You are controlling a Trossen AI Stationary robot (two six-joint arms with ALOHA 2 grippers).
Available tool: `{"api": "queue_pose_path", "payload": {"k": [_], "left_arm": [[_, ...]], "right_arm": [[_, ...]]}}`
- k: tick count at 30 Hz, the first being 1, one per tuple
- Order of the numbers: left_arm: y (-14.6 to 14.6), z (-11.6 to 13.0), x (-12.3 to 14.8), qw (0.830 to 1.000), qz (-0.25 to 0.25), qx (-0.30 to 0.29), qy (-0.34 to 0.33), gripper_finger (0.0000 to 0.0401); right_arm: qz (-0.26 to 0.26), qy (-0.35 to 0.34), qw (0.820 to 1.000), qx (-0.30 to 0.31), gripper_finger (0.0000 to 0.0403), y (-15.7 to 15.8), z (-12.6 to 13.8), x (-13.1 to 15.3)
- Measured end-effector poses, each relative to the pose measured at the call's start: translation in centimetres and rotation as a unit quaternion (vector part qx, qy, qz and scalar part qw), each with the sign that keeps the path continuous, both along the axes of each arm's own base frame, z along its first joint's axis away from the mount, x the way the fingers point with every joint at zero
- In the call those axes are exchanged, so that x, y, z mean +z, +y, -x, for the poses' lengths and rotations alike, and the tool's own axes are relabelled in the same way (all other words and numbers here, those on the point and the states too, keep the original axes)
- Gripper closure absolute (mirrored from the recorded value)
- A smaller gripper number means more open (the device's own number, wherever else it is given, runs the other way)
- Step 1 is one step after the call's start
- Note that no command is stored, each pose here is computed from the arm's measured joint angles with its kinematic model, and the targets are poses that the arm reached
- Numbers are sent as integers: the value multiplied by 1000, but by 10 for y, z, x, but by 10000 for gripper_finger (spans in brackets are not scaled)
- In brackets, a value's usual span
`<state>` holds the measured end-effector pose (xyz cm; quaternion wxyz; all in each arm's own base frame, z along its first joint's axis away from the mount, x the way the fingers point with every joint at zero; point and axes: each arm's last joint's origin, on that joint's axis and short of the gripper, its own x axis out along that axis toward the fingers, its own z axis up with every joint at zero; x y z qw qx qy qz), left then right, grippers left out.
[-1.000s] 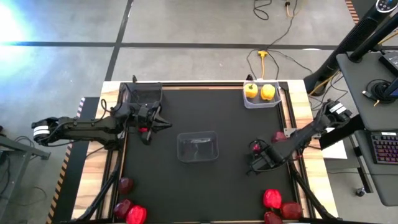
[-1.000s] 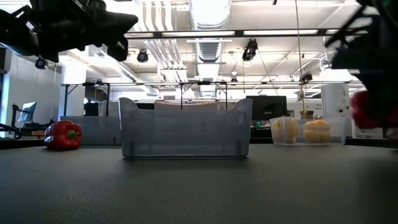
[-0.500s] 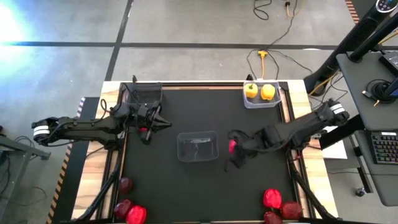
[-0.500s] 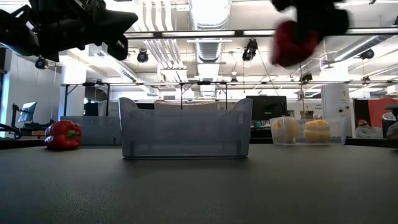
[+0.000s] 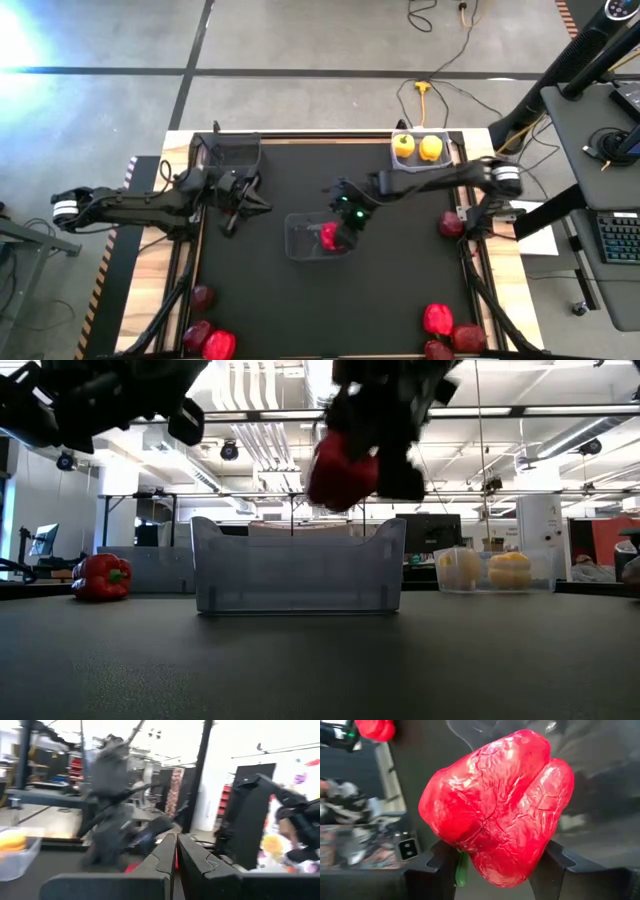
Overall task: Sort produce into baskets
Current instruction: Put the red bell pepper into the bottom black bin
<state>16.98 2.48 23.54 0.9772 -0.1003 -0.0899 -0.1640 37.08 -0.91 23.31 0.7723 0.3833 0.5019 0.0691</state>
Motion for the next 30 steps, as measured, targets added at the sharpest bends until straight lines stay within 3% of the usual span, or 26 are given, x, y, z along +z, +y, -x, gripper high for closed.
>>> {"api": "queue_pose_path", "payload": {"k": [4,10,14,20,30], "left_arm": [[-10,0,2,1000,-2,-28,-5,401],[-30,-5,-5,1000,-2,-29,7,401],[-38,-6,5,998,-48,-26,-36,401],[-40,-5,5,997,-57,-45,-39,401],[-40,-5,5,996,-68,-43,-41,401]], "right_arm": [[-90,38,995,-2,227,-18,-12,-22],[-168,64,983,-31,227,-45,-19,-32],[-180,80,979,-58,227,-59,-19,-39],[-188,125,967,-116,222,-70,-19,-53],[-151,123,971,-138,143,-71,-19,-52]]}}
